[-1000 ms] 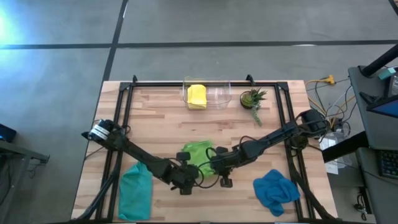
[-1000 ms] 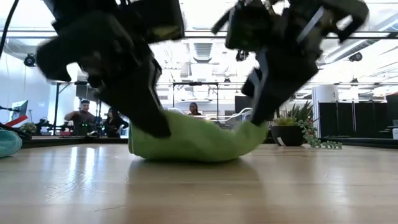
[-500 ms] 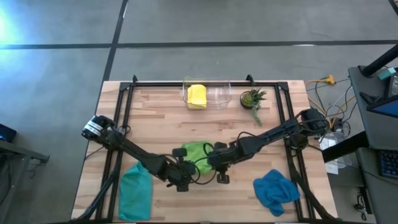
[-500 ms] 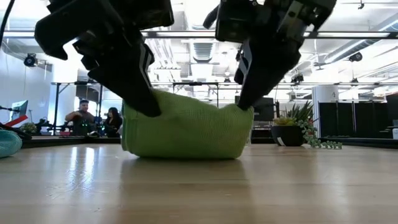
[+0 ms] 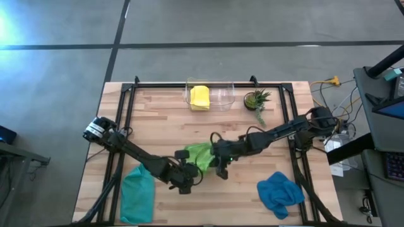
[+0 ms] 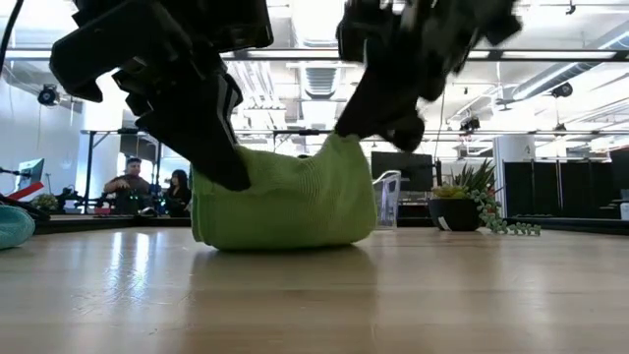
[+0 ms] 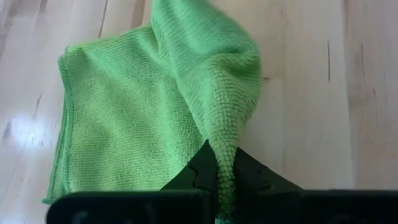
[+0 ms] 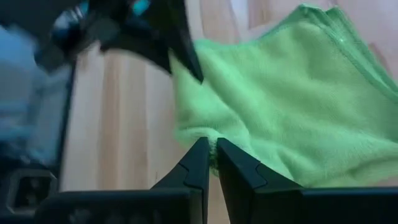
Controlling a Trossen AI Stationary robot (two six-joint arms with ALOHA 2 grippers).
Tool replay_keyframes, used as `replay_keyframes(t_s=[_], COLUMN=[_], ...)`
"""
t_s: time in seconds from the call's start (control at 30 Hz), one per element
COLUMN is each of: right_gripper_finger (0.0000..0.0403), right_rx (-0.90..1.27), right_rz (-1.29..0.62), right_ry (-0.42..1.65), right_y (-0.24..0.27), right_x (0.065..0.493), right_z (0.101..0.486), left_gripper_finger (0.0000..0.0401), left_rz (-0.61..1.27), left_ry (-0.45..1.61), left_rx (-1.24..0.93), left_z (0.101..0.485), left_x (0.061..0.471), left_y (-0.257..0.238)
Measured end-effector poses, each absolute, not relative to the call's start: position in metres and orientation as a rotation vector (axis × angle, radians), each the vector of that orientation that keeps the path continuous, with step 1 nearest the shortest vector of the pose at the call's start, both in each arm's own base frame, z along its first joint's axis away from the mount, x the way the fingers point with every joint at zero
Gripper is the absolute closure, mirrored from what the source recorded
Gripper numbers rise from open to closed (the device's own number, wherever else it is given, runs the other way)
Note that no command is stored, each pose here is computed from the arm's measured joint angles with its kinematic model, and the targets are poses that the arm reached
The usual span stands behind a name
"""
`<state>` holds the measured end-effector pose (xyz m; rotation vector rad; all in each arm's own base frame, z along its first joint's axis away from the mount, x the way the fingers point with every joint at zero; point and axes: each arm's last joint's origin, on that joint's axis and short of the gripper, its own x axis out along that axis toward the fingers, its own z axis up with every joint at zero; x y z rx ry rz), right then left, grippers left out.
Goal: Fold microfiber towels
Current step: Fold the green microfiber towel
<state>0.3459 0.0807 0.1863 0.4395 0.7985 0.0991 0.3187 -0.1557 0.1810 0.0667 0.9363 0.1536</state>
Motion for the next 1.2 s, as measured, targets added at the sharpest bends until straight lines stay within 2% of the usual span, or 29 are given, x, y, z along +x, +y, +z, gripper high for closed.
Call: replay_keyframes(t_s=[0.17,0.5,0.67,0.77,1.03,1.2], right_gripper_finger=[0.0376,0.0376,0.036,0.0354,0.0379,0.0392], right_rx=[0.616,0.655,0.655,0.68,0.732,0.794], right_rz=[0.153,0.171,0.119,0.068,-0.042,-0.113], right_ry=[0.762,0.717,0.633,0.633,0.695,0.731], right_y=[0.067,0.078,0.074,0.07,0.068,0.064], right_x=[0.333,0.311,0.322,0.331,0.353,0.355], right_z=[0.169,0.182,0.171,0.152,0.112,0.1], left_gripper_finger=[0.04,0.04,0.04,0.04,0.04,0.04], left_rz=[0.136,0.118,0.111,0.108,0.107,0.105], left_ry=[0.973,1.009,0.976,0.959,0.956,0.941], left_rx=[0.065,0.0,-0.021,-0.03,-0.032,-0.039], left_z=[0.173,0.162,0.163,0.164,0.165,0.166], left_x=[0.314,0.308,0.312,0.313,0.313,0.315], left_y=[-0.154,-0.153,-0.153,-0.154,-0.154,-0.155])
